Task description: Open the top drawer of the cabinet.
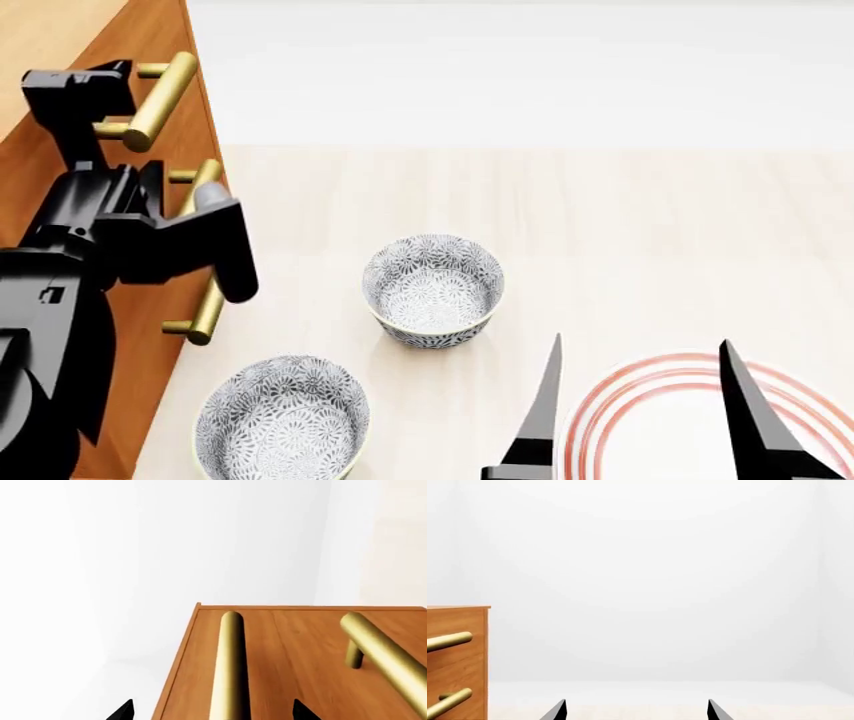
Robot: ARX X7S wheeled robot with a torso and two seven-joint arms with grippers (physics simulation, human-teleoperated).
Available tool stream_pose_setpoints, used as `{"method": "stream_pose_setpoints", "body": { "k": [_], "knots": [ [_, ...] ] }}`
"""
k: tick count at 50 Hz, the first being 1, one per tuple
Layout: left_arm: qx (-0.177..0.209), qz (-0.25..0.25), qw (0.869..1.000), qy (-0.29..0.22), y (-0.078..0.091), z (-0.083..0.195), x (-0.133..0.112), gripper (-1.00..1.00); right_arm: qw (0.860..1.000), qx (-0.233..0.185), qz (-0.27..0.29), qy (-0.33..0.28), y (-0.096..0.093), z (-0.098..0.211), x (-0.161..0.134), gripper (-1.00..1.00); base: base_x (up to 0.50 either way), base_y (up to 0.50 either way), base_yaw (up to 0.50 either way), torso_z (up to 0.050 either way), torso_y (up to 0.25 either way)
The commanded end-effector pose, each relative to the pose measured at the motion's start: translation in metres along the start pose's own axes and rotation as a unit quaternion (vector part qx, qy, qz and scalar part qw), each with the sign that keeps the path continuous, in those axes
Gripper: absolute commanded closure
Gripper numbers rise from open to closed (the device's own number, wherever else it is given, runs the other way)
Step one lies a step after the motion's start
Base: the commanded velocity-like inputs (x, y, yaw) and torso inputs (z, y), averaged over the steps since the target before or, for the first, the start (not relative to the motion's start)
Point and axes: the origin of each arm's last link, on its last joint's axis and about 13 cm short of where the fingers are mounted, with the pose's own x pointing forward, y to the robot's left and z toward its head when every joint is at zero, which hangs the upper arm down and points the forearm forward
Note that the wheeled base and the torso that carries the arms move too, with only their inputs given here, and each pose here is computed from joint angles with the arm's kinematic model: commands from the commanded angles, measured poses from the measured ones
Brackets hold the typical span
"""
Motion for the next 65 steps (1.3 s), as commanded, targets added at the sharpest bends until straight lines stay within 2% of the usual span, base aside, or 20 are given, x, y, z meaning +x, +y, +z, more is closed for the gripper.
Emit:
{"method": "stream_pose_setpoints", "body": {
  "k": [1, 16, 17, 41, 65],
  "knots": [
    [-0.048, -0.032, 0.998, 0.017, 0.001, 0.006, 0.01, -1.0, 1.0, 0.0, -0.002, -0.013, -0.001, 0.003, -0.002, -1.0, 0.0, 0.0, 0.0, 0.0, 0.0],
    [-0.048, -0.045, 0.998, 0.023, -0.007, 0.005, 0.012, -1.0, 1.0, 0.0, -0.004, -0.013, -0.002, 0.003, -0.002, -1.0, 0.0, 0.0, 0.0, 0.0, 0.0],
    [-0.05, -0.045, 0.997, 0.023, -0.008, 0.005, 0.012, 1.0, 1.0, 0.001, -0.004, -0.013, -0.002, 0.003, -0.002, -1.0, 0.0, 0.0, 0.0, 0.0, 0.0],
    [-0.044, -0.045, 0.998, 0.02, -0.012, 0.005, 0.011, 1.0, 1.0, 0.001, -0.004, -0.012, -0.001, 0.002, -0.002, -1.0, 0.0, 0.0, 0.0, 0.0, 0.0],
    [-0.049, -0.045, 0.998, -0.009, -0.011, 0.028, 0.007, 1.0, 1.0, 0.001, -0.005, -0.014, -0.002, 0.004, -0.002, -1.0, 0.0, 0.0, 0.0, 0.0, 0.0]
  ]
}}
